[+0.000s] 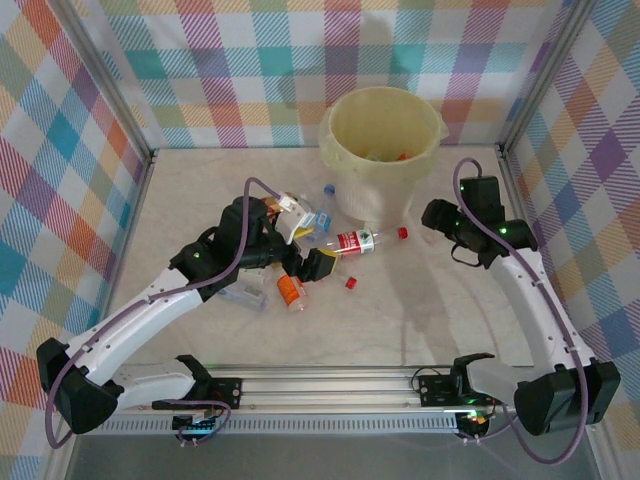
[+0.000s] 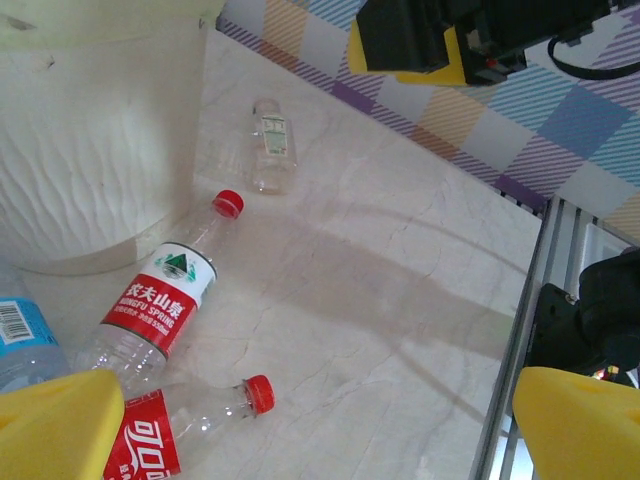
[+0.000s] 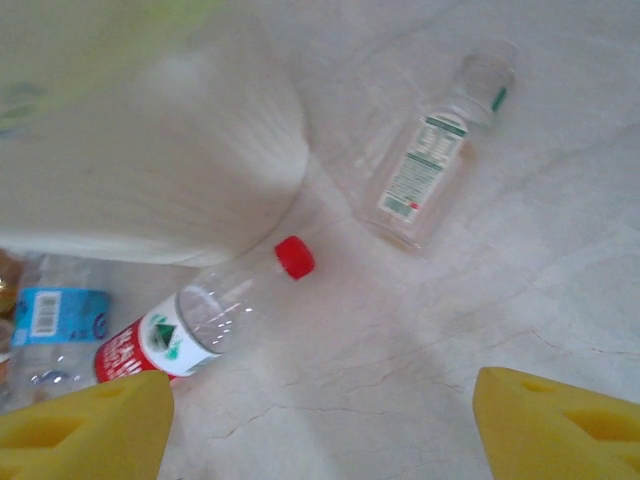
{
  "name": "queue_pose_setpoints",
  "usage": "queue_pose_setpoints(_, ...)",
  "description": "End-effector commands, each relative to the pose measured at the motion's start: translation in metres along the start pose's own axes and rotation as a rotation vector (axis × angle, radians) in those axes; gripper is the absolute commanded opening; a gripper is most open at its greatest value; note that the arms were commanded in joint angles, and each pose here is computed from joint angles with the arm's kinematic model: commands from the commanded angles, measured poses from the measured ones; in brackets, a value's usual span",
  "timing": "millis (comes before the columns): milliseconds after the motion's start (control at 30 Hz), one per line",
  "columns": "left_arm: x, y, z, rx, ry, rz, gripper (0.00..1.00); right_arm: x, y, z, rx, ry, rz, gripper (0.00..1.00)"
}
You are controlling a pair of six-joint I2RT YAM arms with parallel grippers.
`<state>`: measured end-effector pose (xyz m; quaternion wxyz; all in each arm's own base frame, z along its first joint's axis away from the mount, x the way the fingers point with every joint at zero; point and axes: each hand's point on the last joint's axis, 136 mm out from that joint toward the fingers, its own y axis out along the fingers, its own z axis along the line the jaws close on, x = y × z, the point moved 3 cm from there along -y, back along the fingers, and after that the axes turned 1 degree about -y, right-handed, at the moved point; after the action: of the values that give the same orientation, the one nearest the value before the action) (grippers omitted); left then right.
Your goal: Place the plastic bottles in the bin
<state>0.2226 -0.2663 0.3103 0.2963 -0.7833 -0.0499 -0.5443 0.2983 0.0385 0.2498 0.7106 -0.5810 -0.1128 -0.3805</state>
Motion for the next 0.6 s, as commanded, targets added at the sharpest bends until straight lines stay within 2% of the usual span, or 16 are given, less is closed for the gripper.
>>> queue_pose_setpoints(0, 0.01, -0.008, -0.004, 0.024, 0.037, -0.043, 1.0, 0.008, 0.018, -0.007, -0.008, 0.07, -0.019, 0.78)
queue_pose_setpoints(200, 0.013, -0.014, -0.005, 0.029, 0.034, -0.071, 1.0, 0.018, 0.054, -0.024, -0.072, 0.118, -0.024, 0.81)
queue_pose_setpoints(233, 0.02, -0.016, -0.005, 0.037, 0.043, -0.113, 1.0, 0.019, 0.061, -0.028, -0.084, 0.132, -0.018, 0.82)
queue_pose_setpoints(367, 0.022, -0.021, -0.003, 0.056, 0.042, -0.16, 1.0, 0.025, 0.081, -0.035, -0.116, 0.151, -0.025, 0.84)
queue_pose_setpoints(567, 0.022, -0.022, -0.008, 0.026, 0.046, -0.179, 1.0, 0.029, 0.109, -0.047, -0.133, 0.203, -0.017, 0.85)
